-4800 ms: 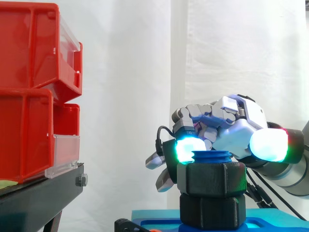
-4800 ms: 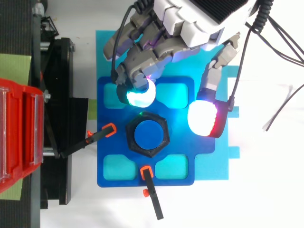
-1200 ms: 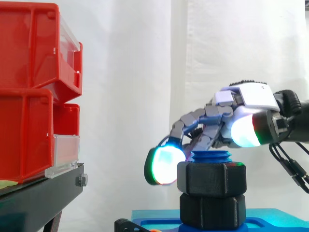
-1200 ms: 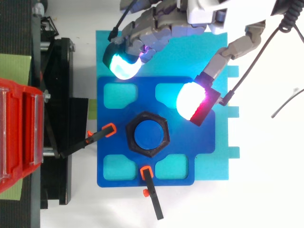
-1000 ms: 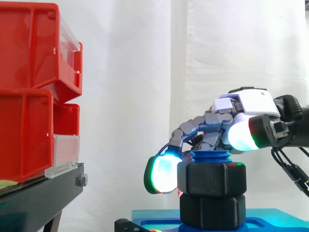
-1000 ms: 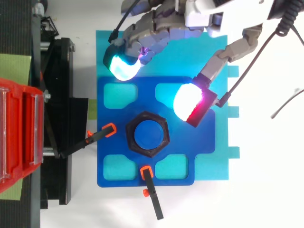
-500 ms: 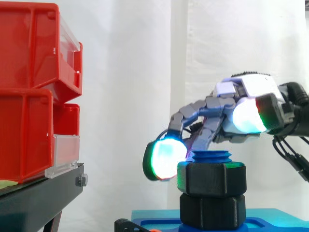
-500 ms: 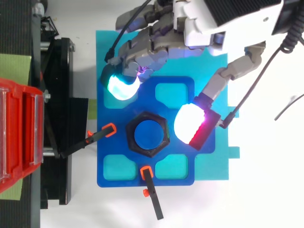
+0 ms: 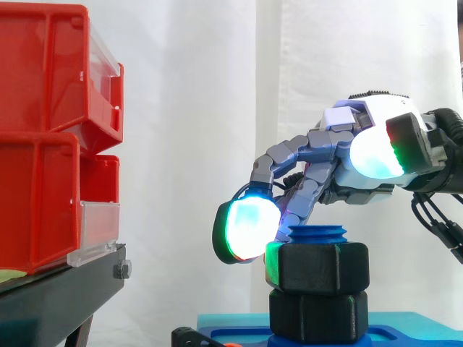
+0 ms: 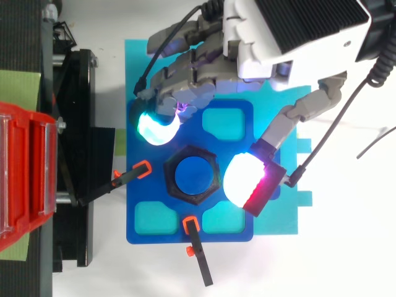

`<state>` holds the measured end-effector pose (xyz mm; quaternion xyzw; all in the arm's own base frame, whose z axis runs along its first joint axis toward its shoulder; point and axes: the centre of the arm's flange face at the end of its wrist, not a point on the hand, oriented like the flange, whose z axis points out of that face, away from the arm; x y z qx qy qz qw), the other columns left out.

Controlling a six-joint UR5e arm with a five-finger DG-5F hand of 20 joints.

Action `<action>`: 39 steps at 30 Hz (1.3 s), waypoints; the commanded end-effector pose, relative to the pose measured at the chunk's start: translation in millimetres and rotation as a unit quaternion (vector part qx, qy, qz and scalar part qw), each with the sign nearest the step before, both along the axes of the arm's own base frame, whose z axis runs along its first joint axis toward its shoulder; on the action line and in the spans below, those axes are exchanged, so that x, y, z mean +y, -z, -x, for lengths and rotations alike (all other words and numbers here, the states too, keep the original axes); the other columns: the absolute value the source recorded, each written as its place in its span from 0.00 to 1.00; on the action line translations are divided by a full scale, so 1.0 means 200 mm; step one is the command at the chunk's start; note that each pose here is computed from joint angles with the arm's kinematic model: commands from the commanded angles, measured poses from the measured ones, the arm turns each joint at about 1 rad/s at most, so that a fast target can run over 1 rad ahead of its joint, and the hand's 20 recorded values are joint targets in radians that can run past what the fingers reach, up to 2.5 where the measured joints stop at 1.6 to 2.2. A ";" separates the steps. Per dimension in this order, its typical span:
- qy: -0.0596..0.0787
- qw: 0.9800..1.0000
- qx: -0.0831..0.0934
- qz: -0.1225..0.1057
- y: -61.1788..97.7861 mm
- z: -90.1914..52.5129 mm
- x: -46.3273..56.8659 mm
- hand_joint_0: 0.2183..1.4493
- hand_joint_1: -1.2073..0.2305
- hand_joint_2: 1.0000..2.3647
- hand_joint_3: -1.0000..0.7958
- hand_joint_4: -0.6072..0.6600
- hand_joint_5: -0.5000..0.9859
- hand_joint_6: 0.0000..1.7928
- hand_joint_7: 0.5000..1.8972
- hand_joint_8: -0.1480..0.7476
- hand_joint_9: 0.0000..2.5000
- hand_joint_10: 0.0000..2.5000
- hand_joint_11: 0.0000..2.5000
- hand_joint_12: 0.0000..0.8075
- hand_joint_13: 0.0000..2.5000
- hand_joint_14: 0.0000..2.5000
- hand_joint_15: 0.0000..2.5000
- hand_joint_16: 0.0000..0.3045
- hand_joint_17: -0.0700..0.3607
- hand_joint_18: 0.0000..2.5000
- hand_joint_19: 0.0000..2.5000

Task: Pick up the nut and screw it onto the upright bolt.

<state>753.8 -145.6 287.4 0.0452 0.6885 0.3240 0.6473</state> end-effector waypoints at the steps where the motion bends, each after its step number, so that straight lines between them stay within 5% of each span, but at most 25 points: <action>1: -0.001 1.000 0.003 0.001 0.00 0.00 0.01 0.22 0.60 0.00 0.28 0.72 0.29 0.28 0.20 0.52 0.37 0.00 0.00 0.48 0.26 0.00 0.00 0.21 0.50 0.15 0.00; 16: -0.002 1.000 0.013 -0.002 0.01 -0.01 0.08 0.22 0.60 0.00 0.28 0.75 0.30 0.28 0.26 0.52 0.38 0.00 0.00 0.47 0.27 0.00 0.00 0.21 0.50 0.16 0.00; 23: -0.004 1.000 0.014 -0.002 0.02 -0.01 0.09 0.22 0.59 0.00 0.28 0.77 0.33 0.28 0.37 0.53 0.42 0.00 0.00 0.47 0.28 0.00 0.00 0.21 0.50 0.17 0.00; 39: 0.008 1.000 0.013 -0.003 0.01 0.01 -0.02 0.23 0.59 0.00 0.28 0.72 0.37 0.28 0.53 0.50 0.52 0.00 0.00 0.45 0.32 0.00 0.00 0.20 0.49 0.22 0.00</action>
